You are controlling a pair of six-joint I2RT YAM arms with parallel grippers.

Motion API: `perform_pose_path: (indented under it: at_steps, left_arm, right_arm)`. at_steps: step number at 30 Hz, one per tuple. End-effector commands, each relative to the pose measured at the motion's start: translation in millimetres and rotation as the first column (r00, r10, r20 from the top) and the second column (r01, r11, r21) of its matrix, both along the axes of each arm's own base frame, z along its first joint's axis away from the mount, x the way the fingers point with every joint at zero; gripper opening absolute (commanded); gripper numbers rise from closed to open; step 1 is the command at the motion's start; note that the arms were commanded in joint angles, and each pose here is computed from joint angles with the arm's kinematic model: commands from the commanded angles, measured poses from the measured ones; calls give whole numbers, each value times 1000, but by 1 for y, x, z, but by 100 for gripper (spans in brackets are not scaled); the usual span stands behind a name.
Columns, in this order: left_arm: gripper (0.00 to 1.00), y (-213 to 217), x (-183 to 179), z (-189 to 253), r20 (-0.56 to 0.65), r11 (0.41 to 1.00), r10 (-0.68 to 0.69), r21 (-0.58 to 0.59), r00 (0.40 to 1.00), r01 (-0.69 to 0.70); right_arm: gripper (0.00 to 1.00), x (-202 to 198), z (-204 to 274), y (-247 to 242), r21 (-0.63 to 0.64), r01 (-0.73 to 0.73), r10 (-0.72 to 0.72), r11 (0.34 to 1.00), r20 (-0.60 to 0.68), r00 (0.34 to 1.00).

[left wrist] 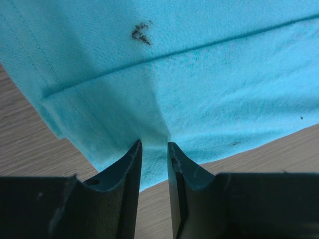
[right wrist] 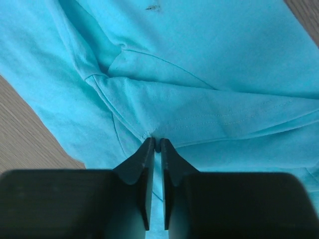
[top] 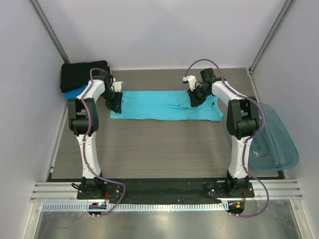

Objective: Fold and stack the t-shirts
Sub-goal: Fold the tshirt

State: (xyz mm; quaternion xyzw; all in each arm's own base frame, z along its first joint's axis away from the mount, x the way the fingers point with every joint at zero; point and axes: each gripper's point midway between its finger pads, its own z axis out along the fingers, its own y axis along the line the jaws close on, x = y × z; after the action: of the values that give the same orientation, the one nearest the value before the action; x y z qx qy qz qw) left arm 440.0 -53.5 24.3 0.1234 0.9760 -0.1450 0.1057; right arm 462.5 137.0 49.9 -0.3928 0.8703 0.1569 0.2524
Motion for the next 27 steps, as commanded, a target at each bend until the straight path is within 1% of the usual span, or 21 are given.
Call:
perform_pose_path:
  at_steps: [1, 2, 5, 9, 12, 14, 15, 17, 19, 21, 22, 24, 25, 26, 27]
  left_arm:
    - [29, 10, 9, -8, 18, 999, 11, 37, 1000, -12]
    - [29, 10, 9, -6, 21, 999, 12, 39, 1000, -12]
    - [29, 11, 9, -6, 23, 999, 11, 44, 1000, -12]
    - [29, 11, 8, -6, 25, 999, 13, 48, 1000, -14]
    - [29, 12, 6, -6, 20, 999, 13, 49, 1000, -14]
    - [29, 12, 5, -5, 24, 999, 12, 51, 1000, -13]
    - [29, 12, 5, -4, 24, 999, 10, 53, 1000, -11]
    - [29, 13, 6, -3, 29, 998, 10, 55, 1000, -11]
    - [29, 13, 5, -1, 32, 998, 8, 55, 999, -10]
    - [30, 13, 4, 2, 36, 998, 6, 55, 999, -8]
    - [30, 14, 4, 3, 40, 998, 3, 59, 999, -6]
    - [31, 14, 5, 12, 62, 998, -12, 61, 998, 8]
    - [31, 14, 5, 18, 78, 998, -26, 63, 997, 21]
    - [33, 16, 7, 32, 122, 994, -85, 79, 989, 75]
    - [35, 18, 7, 40, 146, 990, -116, 94, 982, 103]
  right_arm:
    - [14, 11, 13, 9, 30, -12, 11, 999, 33, 999]
    - [8, 12, 14, 9, 32, -10, 9, 999, 35, 999]
    - [1, 13, 14, 10, 34, -12, 11, 999, 38, 999]
    - [1, 19, 25, 15, 47, -24, 20, 999, 67, 998]
    - [1, 33, 41, 25, 44, -53, 47, 998, 128, 991]
    - [1, 42, 52, 41, 28, -95, 88, 995, 180, 980]
    - [1, 44, 46, 48, 20, -109, 104, 994, 178, 979]
    - [14, 52, 52, 64, 1, -135, 132, 991, 212, 968]
    - [24, 55, 48, 74, -24, -145, 147, 989, 223, 964]
    - [33, 63, 64, 74, -44, -121, 128, 992, 272, 954]
    - [42, 63, 72, 74, -47, -109, 118, 993, 291, 949]
    - [44, 60, 78, 70, -56, -95, 107, 994, 306, 946]
    - [44, 57, 98, 66, -65, -82, 99, 995, 343, 934]
    - [44, 51, 97, 62, -75, -80, 101, 994, 337, 936]
    - [44, 47, 105, 59, -80, -79, 102, 994, 352, 930]
